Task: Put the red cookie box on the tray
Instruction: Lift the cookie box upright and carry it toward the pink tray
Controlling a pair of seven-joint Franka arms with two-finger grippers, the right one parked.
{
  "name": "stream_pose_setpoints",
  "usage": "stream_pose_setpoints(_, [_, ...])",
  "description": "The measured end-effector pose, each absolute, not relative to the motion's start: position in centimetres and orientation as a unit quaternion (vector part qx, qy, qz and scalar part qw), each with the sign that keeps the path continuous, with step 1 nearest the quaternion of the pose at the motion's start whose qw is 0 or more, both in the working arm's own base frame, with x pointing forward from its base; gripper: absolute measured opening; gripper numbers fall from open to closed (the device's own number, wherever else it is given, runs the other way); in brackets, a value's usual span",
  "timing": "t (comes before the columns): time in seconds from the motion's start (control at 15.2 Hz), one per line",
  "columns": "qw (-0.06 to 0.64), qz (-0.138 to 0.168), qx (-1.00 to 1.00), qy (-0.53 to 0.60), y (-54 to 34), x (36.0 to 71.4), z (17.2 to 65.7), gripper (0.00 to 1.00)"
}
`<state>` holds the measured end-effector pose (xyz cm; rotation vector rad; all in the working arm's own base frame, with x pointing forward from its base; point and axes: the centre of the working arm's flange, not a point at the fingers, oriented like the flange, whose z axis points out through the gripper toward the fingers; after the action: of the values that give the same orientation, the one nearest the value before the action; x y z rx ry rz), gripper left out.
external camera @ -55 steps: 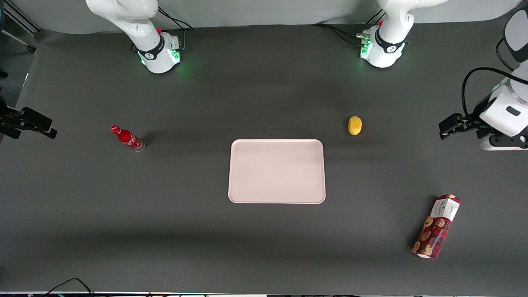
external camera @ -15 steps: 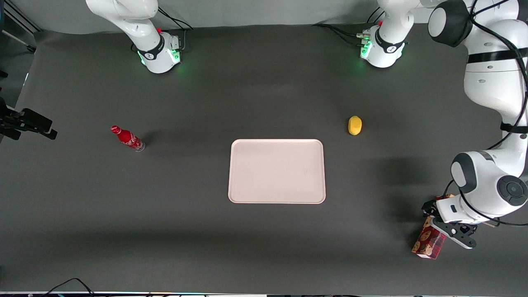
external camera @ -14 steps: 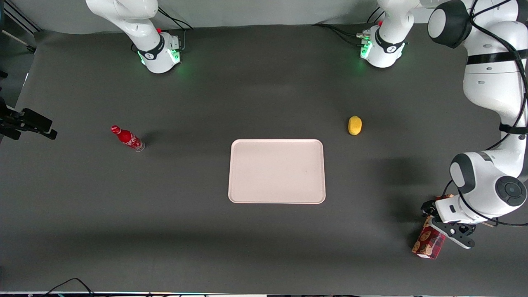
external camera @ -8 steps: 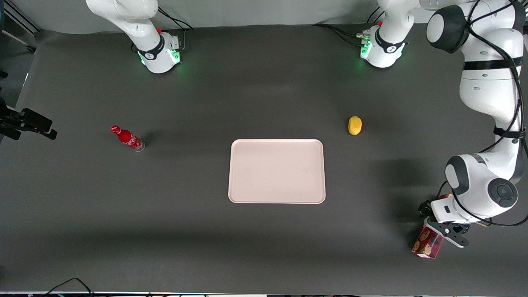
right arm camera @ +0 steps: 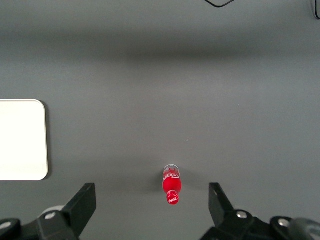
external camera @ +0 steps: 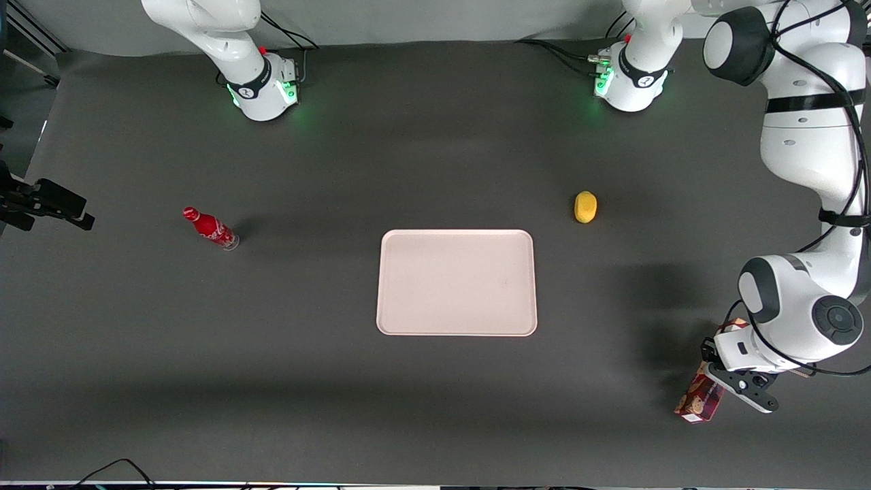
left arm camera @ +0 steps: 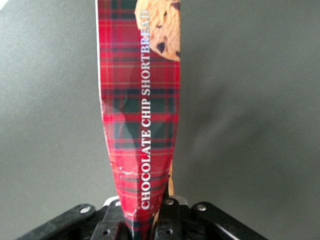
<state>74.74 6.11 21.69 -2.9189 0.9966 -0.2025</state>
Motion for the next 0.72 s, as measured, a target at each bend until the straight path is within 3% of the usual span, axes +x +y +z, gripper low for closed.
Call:
stream_pose_setpoints(0.2, [0.012,-0.042,-0.957,0.286,5.0,74.6,26.6,0.15])
stream_pose_setpoints(0.4, [0.003,-0.031,-0.962,0.27,3.1,73.5,35.2,0.15])
stream_pose_setpoints(0.72, [-0.006,0.011,-0.97,0.244,1.5,68.4,48.6,0.15])
